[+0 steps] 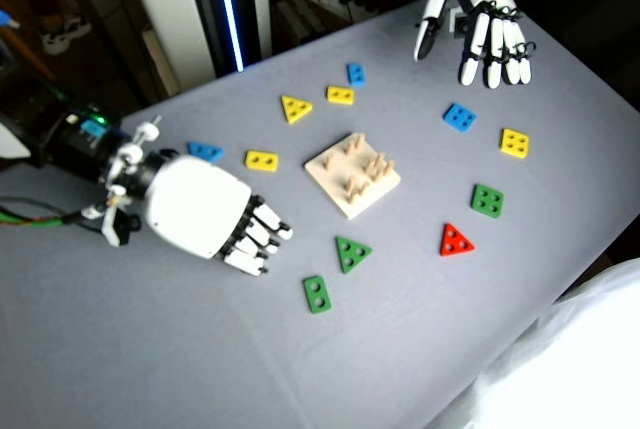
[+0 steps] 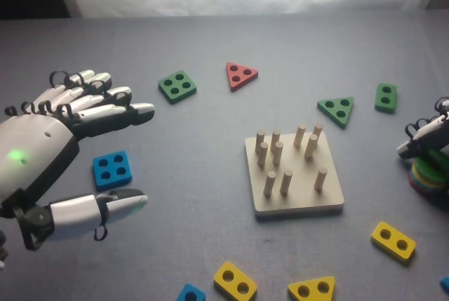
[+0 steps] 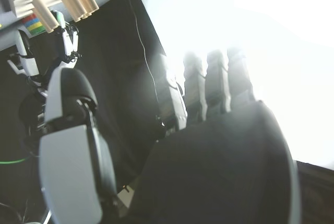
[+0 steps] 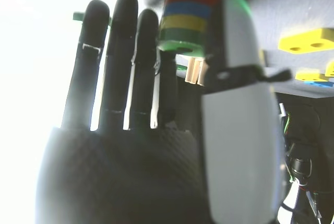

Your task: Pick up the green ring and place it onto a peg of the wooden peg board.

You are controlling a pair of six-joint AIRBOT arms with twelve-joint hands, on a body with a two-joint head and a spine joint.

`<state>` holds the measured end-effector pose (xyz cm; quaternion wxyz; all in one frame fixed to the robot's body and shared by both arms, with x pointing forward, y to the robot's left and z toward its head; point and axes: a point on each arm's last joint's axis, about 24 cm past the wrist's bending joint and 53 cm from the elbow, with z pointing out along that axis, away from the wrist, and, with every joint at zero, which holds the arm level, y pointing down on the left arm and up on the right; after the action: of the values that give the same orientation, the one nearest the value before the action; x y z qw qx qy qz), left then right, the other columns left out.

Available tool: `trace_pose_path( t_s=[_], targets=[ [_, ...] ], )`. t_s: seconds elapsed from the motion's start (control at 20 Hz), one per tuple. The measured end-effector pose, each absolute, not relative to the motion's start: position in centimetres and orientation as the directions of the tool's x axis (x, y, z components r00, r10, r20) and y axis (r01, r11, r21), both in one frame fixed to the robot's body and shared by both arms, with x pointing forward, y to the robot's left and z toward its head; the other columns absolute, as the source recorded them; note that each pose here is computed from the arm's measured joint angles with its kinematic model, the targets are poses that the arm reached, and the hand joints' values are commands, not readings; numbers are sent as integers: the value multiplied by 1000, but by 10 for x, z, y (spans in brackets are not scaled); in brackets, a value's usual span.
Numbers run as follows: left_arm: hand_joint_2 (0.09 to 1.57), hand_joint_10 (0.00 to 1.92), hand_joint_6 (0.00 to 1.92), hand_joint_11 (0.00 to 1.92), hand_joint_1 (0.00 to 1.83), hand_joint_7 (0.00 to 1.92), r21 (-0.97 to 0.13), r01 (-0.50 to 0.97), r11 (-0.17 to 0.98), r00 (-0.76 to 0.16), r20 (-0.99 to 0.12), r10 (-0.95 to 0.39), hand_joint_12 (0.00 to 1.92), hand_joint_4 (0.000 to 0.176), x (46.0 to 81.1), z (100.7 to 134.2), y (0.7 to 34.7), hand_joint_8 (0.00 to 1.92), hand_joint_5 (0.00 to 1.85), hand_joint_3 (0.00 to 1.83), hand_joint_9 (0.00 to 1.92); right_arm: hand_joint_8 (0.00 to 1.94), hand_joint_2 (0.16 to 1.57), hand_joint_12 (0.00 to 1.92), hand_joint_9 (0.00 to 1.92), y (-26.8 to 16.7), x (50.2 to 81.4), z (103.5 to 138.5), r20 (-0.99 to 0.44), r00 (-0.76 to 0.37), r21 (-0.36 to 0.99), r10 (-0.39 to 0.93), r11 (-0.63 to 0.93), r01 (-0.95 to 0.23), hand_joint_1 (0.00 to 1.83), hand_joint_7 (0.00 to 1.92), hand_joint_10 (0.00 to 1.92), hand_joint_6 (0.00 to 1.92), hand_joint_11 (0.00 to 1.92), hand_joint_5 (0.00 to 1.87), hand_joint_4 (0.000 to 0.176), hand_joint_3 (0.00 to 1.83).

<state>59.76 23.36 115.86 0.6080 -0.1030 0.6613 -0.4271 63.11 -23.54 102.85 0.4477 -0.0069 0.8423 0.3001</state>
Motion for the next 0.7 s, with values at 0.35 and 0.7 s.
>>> trace_pose_path(
  t_s=[0.35, 0.7],
  targets=[
    [1022, 4, 2, 0, 784, 348, -702, 374, 606, -243, -705, -667, 182, 114, 598, 1155, 234, 3, 520, 0, 118, 0, 960, 1225, 841, -233, 633, 1030, -760, -597, 499, 257, 819, -283, 1120, 715, 1, 0, 357, 624, 21, 0],
    [1017, 5, 5, 0, 808, 398, -704, 374, 603, -241, -702, -670, 263, 94, 598, 1156, 234, 6, 553, 1, 151, 27, 966, 1277, 952, -232, 632, 1031, -762, -596, 497, 251, 818, -291, 1152, 829, 56, 12, 490, 743, 5, 0]
  ],
)
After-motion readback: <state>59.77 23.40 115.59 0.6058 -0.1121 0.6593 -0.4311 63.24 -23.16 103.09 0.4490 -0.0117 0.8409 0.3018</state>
